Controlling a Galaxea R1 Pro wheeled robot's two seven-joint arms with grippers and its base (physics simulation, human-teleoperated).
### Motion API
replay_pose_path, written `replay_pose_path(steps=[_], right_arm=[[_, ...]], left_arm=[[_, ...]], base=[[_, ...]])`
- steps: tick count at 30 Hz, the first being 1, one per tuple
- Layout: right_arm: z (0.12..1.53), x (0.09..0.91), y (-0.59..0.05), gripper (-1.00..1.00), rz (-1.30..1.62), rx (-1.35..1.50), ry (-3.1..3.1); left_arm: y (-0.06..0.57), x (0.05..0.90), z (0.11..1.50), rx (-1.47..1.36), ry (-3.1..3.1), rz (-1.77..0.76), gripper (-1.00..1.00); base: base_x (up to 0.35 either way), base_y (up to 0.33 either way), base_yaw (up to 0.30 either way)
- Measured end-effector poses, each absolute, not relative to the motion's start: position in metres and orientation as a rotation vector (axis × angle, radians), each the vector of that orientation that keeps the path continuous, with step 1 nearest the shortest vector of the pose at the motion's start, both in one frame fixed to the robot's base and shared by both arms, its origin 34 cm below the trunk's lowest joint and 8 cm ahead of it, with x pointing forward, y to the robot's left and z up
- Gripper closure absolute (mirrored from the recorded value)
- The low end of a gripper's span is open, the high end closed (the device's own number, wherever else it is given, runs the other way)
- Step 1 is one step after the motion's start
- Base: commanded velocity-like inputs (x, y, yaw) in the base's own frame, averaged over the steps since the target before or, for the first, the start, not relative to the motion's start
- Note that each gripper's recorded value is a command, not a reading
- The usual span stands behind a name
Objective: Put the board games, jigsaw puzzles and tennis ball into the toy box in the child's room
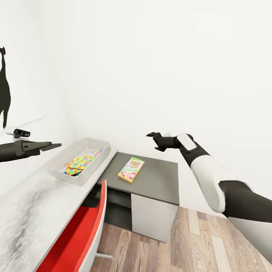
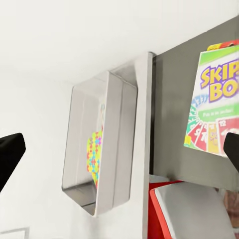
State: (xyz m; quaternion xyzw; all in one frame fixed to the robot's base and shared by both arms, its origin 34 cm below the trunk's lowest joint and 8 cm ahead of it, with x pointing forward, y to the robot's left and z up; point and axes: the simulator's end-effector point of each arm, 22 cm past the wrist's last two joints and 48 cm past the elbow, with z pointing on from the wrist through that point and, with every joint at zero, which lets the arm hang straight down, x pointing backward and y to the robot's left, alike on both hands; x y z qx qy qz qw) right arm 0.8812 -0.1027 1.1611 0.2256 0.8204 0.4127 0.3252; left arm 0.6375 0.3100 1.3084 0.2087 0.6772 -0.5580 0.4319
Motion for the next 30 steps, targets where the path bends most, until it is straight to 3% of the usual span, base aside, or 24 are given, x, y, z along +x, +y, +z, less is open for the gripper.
replay_pose_path(steps=[23,30], right_arm=[[1.188,0.875,-0.103,-1.00,1.084,0.568,2.121],[1.190,0.872,-0.103,-1.00,1.086,0.570,2.118]], left_arm=[[0.310,0.627,1.326,0.542,1.661,-1.373,-1.00],[0.310,0.623,1.332,0.547,1.652,-1.369,-1.00]], base=[[-0.025,-0.001,-0.170],[-0.041,-0.128,-0.187]])
